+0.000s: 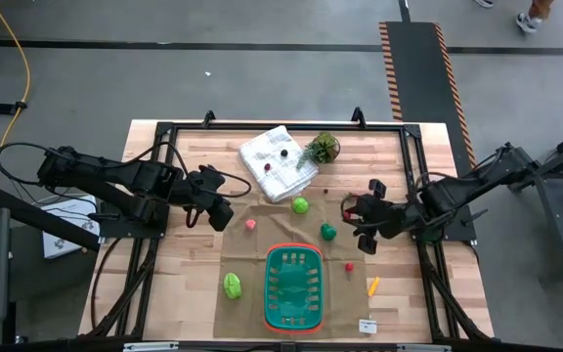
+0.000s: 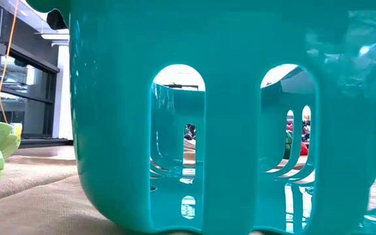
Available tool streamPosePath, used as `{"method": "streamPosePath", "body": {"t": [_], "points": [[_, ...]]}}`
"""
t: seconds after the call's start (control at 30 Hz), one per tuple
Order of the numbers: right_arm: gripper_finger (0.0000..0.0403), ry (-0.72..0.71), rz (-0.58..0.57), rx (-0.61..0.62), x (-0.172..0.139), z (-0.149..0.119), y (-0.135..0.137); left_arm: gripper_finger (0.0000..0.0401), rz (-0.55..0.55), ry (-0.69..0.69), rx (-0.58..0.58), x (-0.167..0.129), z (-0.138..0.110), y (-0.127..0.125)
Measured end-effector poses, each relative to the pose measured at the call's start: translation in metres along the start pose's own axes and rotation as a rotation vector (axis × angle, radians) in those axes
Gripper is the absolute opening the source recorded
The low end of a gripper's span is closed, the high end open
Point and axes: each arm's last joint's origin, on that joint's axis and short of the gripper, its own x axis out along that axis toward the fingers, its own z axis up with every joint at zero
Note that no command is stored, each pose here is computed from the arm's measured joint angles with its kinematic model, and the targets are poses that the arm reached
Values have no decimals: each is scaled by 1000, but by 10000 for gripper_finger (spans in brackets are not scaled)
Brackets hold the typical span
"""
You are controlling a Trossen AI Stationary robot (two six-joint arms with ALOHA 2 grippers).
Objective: Pick and placing Produce into tupperware
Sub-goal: Put the red raspberry into the blue bin
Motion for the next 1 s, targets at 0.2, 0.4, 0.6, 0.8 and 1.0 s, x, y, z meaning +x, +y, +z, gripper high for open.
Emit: {"method": "streamPosePath", "body": {"t": [0.2,0.4,0.6,0.8,1.0], "points": [[85,-92,42,40,-18,23,1,1,0,0,-1,0,0,0],[85,-202,113,126,-35,45,3,1,0,-1,3,0,0,0],[85,-314,255,189,-42,61,10,1,-56,-29,62,0,3,-5],[85,-393,409,264,-29,78,29,1,-330,40,133,-3,8,-21],[85,-436,520,333,3,93,47,1,-704,115,247,-13,12,-39]]}}
